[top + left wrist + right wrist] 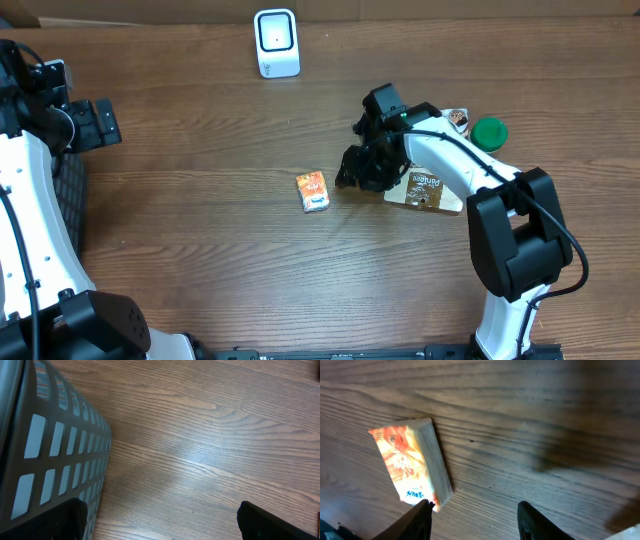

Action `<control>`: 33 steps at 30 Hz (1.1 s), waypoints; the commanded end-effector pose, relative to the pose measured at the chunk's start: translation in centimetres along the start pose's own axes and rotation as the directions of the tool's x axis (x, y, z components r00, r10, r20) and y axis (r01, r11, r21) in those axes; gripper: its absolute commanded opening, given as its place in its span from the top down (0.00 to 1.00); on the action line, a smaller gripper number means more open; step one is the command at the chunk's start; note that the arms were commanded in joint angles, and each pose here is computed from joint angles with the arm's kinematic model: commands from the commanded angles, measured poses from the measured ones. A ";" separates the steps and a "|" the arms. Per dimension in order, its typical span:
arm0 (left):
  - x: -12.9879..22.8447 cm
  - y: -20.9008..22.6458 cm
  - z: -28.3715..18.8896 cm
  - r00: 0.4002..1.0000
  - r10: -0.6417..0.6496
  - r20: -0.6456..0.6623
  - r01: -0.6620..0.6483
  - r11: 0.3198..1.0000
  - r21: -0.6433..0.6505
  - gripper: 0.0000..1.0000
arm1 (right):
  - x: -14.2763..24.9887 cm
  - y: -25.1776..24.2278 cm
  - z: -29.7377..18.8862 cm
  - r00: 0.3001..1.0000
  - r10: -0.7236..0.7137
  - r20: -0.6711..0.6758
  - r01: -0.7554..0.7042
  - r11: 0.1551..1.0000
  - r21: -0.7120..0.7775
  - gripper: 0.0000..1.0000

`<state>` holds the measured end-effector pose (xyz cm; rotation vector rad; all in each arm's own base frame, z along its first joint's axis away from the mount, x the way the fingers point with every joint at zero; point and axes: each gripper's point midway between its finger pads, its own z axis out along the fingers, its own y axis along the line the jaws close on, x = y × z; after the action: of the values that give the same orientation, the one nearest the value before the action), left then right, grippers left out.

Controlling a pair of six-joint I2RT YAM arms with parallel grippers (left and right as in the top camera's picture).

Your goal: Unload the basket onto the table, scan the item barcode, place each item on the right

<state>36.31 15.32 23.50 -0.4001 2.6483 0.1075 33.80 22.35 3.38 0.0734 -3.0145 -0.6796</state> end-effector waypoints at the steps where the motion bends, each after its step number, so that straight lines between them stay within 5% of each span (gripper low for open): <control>1: -0.1 -0.3 0.0 1.000 0.018 0.003 -0.018 1.000 0.002 0.00 | -0.2 0.4 0.0 1.000 0.021 0.012 -0.020 1.000 -0.019 0.48; 33: -0.1 -0.3 0.0 1.000 0.018 0.003 -0.018 1.000 0.002 0.00 | -0.5 3.0 1.6 0.998 0.043 0.040 -0.037 0.991 -0.130 0.49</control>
<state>36.30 15.31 23.50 -0.4002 2.6487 0.1073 34.58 25.11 3.12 -0.0207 -3.0036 -0.8716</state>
